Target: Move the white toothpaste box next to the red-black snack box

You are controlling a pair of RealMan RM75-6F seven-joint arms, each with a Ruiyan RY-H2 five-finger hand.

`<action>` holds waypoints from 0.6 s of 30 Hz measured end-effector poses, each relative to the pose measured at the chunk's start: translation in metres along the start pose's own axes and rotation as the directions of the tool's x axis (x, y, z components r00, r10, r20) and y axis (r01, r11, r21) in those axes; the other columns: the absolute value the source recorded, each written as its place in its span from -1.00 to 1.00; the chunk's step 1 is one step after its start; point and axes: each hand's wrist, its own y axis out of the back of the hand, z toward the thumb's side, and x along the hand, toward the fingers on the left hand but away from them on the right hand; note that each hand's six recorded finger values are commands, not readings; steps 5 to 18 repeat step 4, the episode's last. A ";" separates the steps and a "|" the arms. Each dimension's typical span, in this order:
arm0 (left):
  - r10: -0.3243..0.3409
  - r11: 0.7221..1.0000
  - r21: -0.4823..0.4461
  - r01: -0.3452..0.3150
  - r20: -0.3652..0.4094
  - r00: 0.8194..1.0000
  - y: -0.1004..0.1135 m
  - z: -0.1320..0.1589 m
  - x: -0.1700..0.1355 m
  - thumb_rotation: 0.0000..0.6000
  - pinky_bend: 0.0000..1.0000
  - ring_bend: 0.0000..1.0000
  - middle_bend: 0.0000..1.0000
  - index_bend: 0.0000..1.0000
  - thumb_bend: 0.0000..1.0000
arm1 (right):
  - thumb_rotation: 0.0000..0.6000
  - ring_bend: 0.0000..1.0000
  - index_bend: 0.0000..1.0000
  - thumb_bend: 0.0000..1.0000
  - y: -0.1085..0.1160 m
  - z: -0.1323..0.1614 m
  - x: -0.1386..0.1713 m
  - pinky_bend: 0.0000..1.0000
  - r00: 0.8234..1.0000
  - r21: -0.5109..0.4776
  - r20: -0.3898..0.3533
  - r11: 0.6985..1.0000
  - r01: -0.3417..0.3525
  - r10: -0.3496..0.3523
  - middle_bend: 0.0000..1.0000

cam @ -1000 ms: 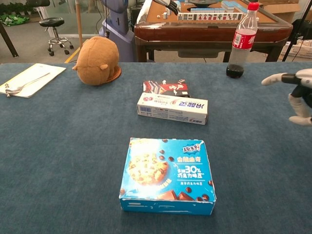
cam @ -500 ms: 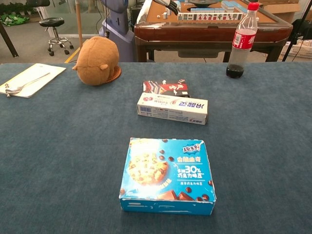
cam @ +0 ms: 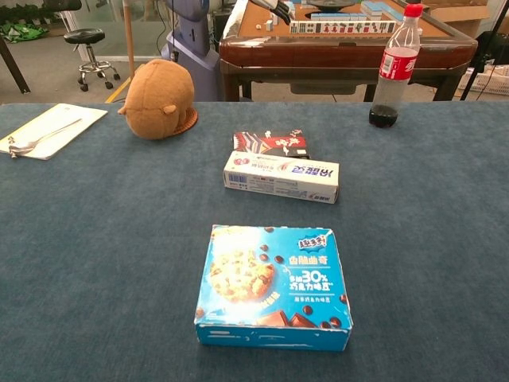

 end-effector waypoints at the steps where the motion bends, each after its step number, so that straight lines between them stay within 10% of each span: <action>1: -0.001 1.000 0.000 0.001 0.004 1.000 -0.001 0.001 0.001 1.00 0.08 0.16 0.63 0.23 -0.81 | 1.00 -0.25 -0.59 -0.53 -0.001 -0.001 0.000 -0.15 1.000 0.000 0.004 1.000 -0.007 0.007 -0.16; 18: -0.004 1.000 -0.002 0.004 0.011 1.000 -0.002 0.003 0.003 1.00 0.08 0.16 0.63 0.23 -0.81 | 1.00 -0.25 -0.59 -0.52 -0.005 -0.005 -0.001 -0.15 0.999 -0.003 0.017 1.000 -0.029 0.029 -0.16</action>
